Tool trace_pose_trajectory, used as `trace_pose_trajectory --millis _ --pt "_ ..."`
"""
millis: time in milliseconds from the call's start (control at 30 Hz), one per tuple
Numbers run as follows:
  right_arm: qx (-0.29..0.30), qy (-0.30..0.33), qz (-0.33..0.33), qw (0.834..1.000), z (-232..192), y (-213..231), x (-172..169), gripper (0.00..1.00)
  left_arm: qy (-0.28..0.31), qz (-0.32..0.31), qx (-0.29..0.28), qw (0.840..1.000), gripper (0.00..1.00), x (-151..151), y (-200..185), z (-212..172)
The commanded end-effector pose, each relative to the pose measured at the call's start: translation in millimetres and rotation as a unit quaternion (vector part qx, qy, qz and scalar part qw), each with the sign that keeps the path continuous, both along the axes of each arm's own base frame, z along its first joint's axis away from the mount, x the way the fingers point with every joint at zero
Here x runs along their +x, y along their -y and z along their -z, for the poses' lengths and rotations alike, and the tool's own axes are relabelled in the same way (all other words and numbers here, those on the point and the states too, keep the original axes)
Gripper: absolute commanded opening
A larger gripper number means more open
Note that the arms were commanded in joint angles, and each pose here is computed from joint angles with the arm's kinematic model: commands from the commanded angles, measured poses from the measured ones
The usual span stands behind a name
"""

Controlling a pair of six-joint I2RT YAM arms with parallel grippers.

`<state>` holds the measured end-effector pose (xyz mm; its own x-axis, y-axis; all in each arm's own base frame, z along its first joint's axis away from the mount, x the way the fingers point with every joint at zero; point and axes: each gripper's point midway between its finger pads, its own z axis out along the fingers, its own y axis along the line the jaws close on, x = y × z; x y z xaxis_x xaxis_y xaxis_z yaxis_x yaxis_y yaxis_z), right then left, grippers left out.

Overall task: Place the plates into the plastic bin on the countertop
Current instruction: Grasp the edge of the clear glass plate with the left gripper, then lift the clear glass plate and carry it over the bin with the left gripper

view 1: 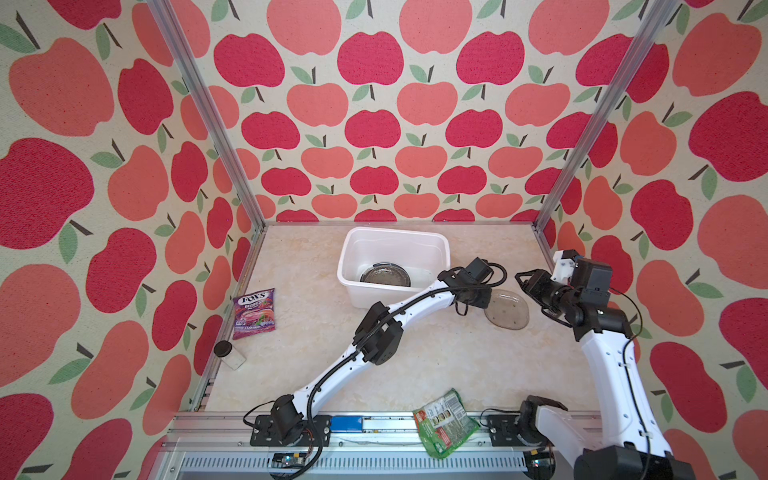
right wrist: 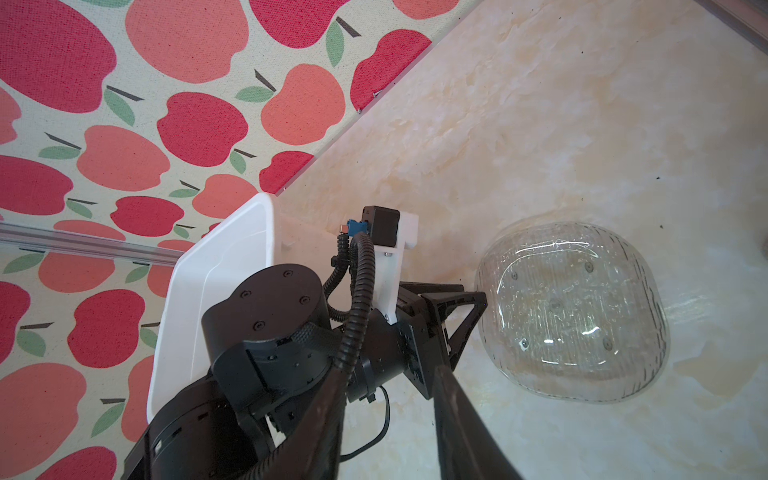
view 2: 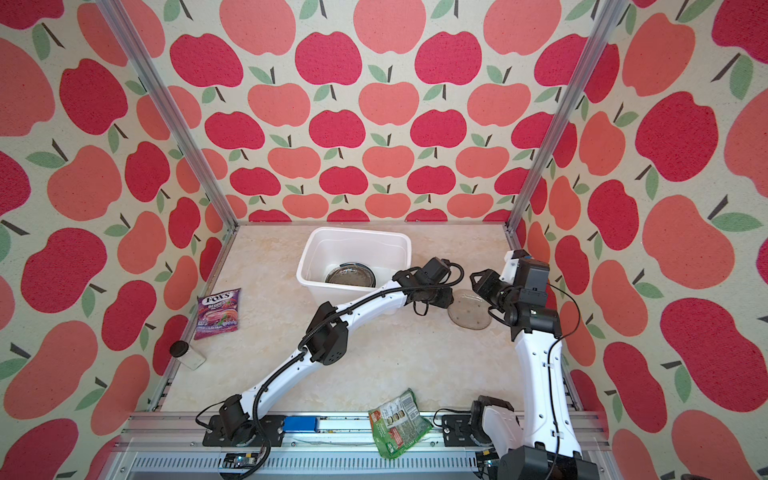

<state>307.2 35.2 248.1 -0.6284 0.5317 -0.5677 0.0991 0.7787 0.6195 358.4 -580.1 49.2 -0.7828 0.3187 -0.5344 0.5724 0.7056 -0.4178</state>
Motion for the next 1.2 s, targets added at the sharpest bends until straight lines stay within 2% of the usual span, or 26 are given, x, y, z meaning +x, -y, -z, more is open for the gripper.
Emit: trace_pose_trajectory --millis 0,433,600,767,867,967,1167 --pt "0.008 0.014 -0.004 1.000 -3 -2 -3 0.38 -0.007 0.001 0.058 0.998 0.34 -9 -9 55" --pt "0.018 0.021 -0.017 0.999 5 -9 -16 0.38 -0.046 0.024 0.059 0.997 0.36 -40 2 77" --pt "0.019 0.019 -0.014 1.000 8 -9 -20 0.38 -0.058 0.018 0.069 0.996 0.27 -44 -2 86" --pt "0.020 0.024 -0.009 0.999 4 -8 -22 0.37 -0.061 0.014 0.071 0.996 0.24 -43 -4 88" --pt "0.021 0.026 -0.009 0.999 0 -8 -22 0.37 -0.064 0.013 0.070 0.995 0.16 -42 -5 89" --pt "0.020 0.029 -0.009 0.999 -3 -8 -24 0.37 -0.063 0.012 0.067 0.996 0.00 -40 -5 85" --pt "0.028 0.034 -0.012 0.999 -9 -11 -25 0.37 -0.051 0.022 0.054 0.997 0.00 -39 -6 62"
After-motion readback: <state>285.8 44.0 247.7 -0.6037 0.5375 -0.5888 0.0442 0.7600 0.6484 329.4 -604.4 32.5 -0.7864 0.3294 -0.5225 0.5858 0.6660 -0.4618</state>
